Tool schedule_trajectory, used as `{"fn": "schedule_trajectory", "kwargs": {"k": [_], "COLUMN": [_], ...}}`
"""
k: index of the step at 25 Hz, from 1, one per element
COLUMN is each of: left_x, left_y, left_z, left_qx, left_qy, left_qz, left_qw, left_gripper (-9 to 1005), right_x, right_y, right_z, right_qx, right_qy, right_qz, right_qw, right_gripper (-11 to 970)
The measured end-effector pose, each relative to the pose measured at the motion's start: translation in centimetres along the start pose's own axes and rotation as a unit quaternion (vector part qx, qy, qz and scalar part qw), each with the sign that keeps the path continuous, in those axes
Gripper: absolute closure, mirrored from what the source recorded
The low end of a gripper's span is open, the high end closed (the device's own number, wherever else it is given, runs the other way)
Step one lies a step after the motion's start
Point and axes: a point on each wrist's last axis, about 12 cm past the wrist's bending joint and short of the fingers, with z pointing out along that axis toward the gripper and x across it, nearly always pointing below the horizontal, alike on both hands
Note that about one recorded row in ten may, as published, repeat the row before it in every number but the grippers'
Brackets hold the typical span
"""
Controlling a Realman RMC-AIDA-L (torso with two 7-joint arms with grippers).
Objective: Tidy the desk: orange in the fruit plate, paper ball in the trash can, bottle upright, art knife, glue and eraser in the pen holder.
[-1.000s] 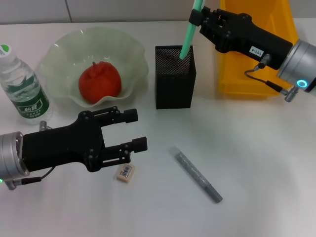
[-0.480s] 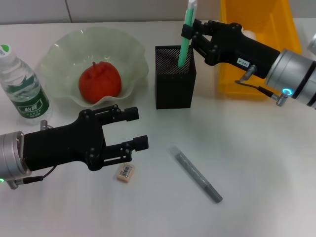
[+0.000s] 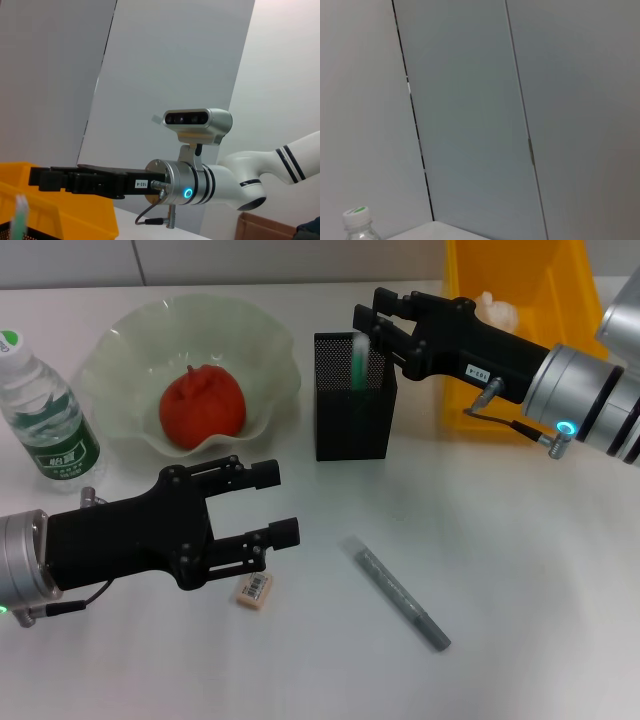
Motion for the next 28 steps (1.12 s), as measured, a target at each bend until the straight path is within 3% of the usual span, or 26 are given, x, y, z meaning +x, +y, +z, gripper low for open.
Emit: {"fn": "schedule_trajectory", "kwargs": {"k": [5,10,13,20,23,28], "left_x": [0.0,0.0,-0.1,-0.5,-0.6,-0.8], "left_y": [-0.1,-0.2,-0.5,-0.6,-0.6,-0.4], "left_z": [0.0,-0.1,-0.3,-0.7,-0.8,-1.1], "left_qx": [0.002,0.004,0.016,0.02,0.021,0.006], "left_qy": [-0.001,-0.002,-0.008,-0.018,-0.021,-0.027], "left_qz": [-0.001,-0.003,-0.006,-0.001,0.0,0.002], "left_qw": [1.0,1.0,1.0,1.0,1.0,1.0], "left_gripper": [300,301,301,301,301,301], "right_x": [0.0,-0.2,-1.2,-0.6,0.6,2.3], "right_y": [0.0,0.4,1.4,2.3,2.7,3.4], "right_z": [0.0,-0.3,-2.0,-4.4,-5.9,-7.1], "right_qx": [-0.001,-0.021,-0.072,-0.092,-0.094,-0.105], "right_qy": [-0.001,-0.011,-0.055,-0.077,-0.051,-0.003], "right_qz": [0.002,0.022,0.039,0.042,0.048,0.047], "right_qw": [1.0,0.999,0.995,0.992,0.993,0.993], "right_gripper": [625,624,624,625,626,432]}}
